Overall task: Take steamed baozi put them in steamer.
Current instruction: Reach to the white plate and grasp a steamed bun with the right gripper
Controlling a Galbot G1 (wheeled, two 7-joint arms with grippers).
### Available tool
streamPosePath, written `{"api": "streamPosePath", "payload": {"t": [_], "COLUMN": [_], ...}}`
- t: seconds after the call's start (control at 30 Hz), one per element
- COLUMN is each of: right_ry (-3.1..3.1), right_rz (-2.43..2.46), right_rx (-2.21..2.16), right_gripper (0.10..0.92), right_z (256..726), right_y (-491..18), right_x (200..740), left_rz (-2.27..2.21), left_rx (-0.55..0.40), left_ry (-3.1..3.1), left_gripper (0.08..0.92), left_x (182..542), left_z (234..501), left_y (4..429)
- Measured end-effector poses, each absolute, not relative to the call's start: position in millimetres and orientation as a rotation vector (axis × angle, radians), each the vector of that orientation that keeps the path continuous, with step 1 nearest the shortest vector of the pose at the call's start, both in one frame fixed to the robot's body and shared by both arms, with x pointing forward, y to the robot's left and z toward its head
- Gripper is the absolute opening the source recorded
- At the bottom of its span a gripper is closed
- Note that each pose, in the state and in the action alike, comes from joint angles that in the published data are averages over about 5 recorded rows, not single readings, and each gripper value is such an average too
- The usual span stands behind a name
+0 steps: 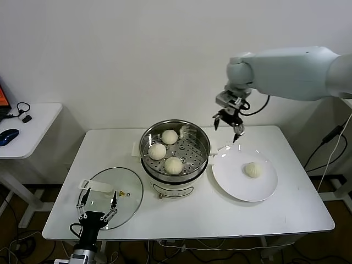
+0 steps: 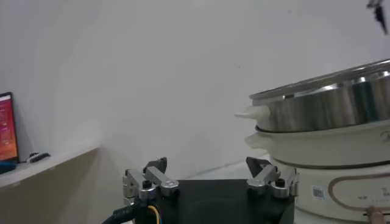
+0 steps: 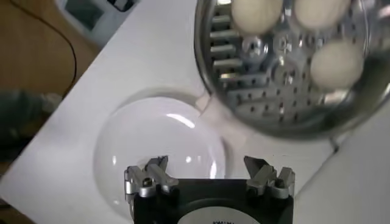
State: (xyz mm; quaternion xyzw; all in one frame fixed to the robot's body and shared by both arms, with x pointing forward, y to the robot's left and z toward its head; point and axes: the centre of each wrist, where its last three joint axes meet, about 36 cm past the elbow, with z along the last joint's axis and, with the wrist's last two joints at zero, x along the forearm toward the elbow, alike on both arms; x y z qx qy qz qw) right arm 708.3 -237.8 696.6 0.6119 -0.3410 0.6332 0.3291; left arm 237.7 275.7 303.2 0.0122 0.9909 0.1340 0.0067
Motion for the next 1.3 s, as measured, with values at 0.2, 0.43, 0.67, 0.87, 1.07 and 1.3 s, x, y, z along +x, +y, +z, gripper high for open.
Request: {"api": "streamPosePath", "payload": {"t": [0.2, 0.43, 0.67, 0.87, 1.07, 1.3], "right_ry": [-1.004, -1.081, -1.113, -1.114, -1.12, -1.135], "right_rz": [1.523, 1.406, 1.35, 1.336, 1.319, 1.3], "right_rx": [1.486, 1.406, 1.355, 1.333, 1.317, 1.311], "right_gripper": [0.823, 0.823, 0.823, 0.823, 0.823, 0.823], "right_z": [678, 641, 601, 570, 544, 517], "right_y": [-299, -350, -379, -388, -395, -399], "right_x": [708, 701, 697, 698, 700, 701], "left_rz": [0.421, 0.424, 0.426, 0.437, 0.446, 0.454], "left_rx": [0.034, 0.029, 0.03, 0.027, 0.028, 0.02], "left_ry": [3.099, 3.1, 3.105, 3.108, 3.112, 3.112], "left_gripper": [0.823, 0.823, 0.823, 0.823, 0.823, 0.823], "left_x": [238, 238, 235, 232, 230, 228], "left_z": [303, 304, 303, 301, 300, 296], "left_y": [277, 278, 278, 279, 280, 282]}}
